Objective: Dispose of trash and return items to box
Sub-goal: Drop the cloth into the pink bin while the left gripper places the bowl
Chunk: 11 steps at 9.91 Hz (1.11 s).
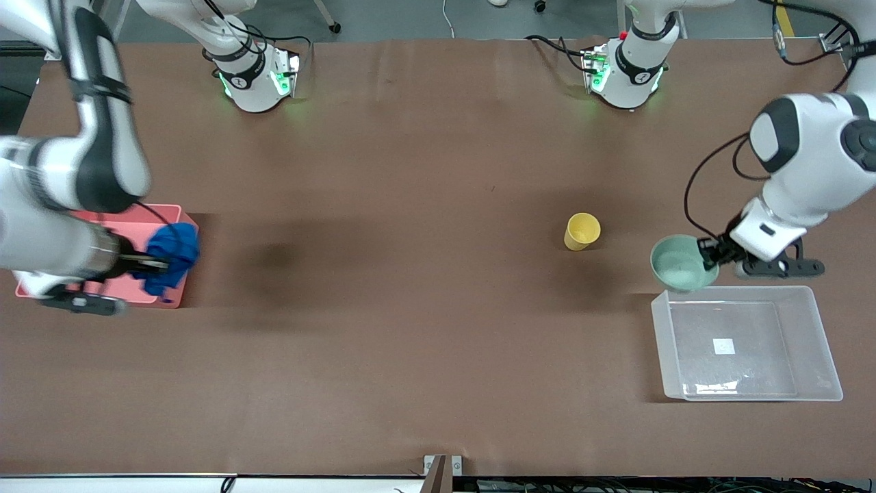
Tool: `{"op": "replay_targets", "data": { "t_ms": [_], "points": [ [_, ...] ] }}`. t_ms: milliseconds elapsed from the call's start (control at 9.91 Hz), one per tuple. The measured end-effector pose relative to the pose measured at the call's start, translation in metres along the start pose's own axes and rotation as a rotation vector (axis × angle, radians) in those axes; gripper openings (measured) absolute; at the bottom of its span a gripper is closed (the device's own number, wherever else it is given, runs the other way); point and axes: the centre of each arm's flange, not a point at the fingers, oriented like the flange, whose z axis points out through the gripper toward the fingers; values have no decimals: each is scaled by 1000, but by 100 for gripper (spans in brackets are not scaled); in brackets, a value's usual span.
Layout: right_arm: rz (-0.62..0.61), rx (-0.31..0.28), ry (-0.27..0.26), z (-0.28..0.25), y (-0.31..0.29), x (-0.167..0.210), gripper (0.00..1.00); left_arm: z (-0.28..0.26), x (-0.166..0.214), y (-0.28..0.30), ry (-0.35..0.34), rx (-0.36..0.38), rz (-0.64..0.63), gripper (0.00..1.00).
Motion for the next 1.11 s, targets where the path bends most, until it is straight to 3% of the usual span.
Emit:
{"op": "replay_targets", "data": {
  "t_ms": [202, 404, 706, 807, 1009, 1110],
  "points": [
    [-61, -36, -6, 36, 64, 5, 16, 28, 41, -41, 13, -39, 10, 3],
    [-108, -36, 34, 106, 119, 1, 14, 56, 68, -90, 0, -61, 11, 3],
    [-129, -36, 101, 201, 141, -31, 14, 137, 70, -121, -64, -67, 23, 4],
    [-137, -32, 95, 221, 136, -40, 15, 158, 68, -120, -68, -67, 18, 4],
    [-187, -26, 71, 237, 131, -49, 18, 173, 67, -119, -71, -63, 16, 12],
    [-225, -29, 75, 237, 133, -48, 24, 170, 69, -121, -63, -61, 16, 24]
  ]
}}
